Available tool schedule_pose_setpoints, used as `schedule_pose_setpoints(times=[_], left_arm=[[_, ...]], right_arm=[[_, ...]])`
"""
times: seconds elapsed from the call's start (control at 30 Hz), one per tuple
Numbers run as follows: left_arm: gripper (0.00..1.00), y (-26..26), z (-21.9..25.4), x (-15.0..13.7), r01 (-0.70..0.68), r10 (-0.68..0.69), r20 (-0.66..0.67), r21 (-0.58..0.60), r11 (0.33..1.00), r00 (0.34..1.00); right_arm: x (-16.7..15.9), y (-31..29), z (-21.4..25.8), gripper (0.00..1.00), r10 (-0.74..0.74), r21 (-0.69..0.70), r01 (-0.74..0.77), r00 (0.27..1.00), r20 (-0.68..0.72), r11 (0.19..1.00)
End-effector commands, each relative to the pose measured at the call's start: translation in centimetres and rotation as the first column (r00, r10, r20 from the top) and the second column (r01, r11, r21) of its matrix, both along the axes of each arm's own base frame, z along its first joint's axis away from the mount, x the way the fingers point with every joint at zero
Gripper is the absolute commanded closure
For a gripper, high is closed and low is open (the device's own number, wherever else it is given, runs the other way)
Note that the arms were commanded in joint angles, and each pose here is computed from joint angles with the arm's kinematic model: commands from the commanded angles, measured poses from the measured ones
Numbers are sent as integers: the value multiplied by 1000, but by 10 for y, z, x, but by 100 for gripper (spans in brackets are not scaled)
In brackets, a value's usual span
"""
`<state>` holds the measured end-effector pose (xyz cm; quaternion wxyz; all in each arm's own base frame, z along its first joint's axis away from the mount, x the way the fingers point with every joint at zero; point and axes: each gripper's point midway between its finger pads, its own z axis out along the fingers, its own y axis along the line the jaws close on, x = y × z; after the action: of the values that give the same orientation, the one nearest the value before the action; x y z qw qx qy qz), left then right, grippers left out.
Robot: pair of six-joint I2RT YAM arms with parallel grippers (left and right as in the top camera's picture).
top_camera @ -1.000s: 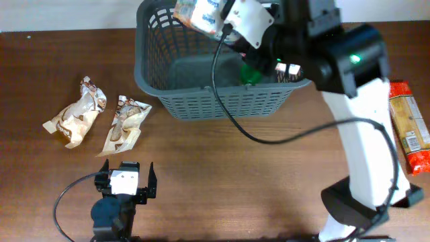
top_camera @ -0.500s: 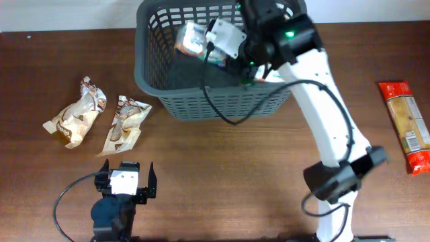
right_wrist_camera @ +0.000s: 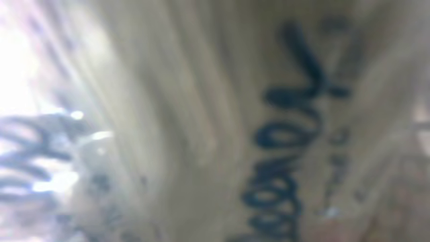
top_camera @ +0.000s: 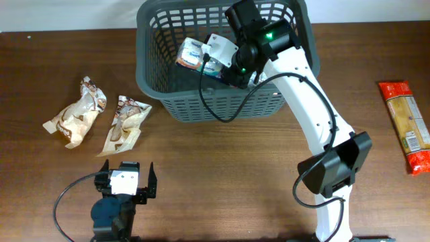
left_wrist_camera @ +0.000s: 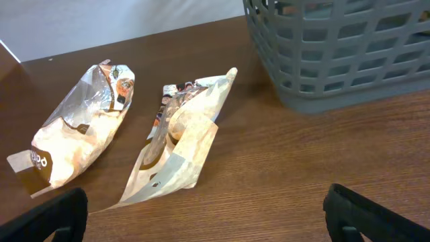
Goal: Pack container
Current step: 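Lift the tissue pack with the right gripper over the basket, then lower the tissue pack into the basket and release it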
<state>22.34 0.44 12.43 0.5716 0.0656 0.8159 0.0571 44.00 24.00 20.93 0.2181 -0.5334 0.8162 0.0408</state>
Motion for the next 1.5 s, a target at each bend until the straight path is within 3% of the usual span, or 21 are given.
schedule_pose_setpoints(times=[0.0, 0.37, 0.87, 1.2, 1.47], left_arm=[[1, 0, -1, 0, 9, -9, 2, 12, 1000, 1000], [1, 0, -1, 0, 9, -9, 2, 12, 1000, 1000], [1, 0, -1, 0, 9, -9, 2, 12, 1000, 1000], [1, 0, -1, 0, 9, -9, 2, 12, 1000, 1000], [1, 0, -1, 0, 9, -9, 2, 12, 1000, 1000]], right_arm=[[-1, -4, -11, 96, -9, -16, 8, 1000, -23, 1000], [5, 13, 9, 96, -68, 111, 70, 997, -21, 991], [26, -18, 11, 95, -213, 144, 216, 976, -39, 966], [24, -16, 11, 96, -159, 131, 160, 987, -19, 978], [21, -12, 11, 96, -25, 110, 23, 999, 20, 994]])
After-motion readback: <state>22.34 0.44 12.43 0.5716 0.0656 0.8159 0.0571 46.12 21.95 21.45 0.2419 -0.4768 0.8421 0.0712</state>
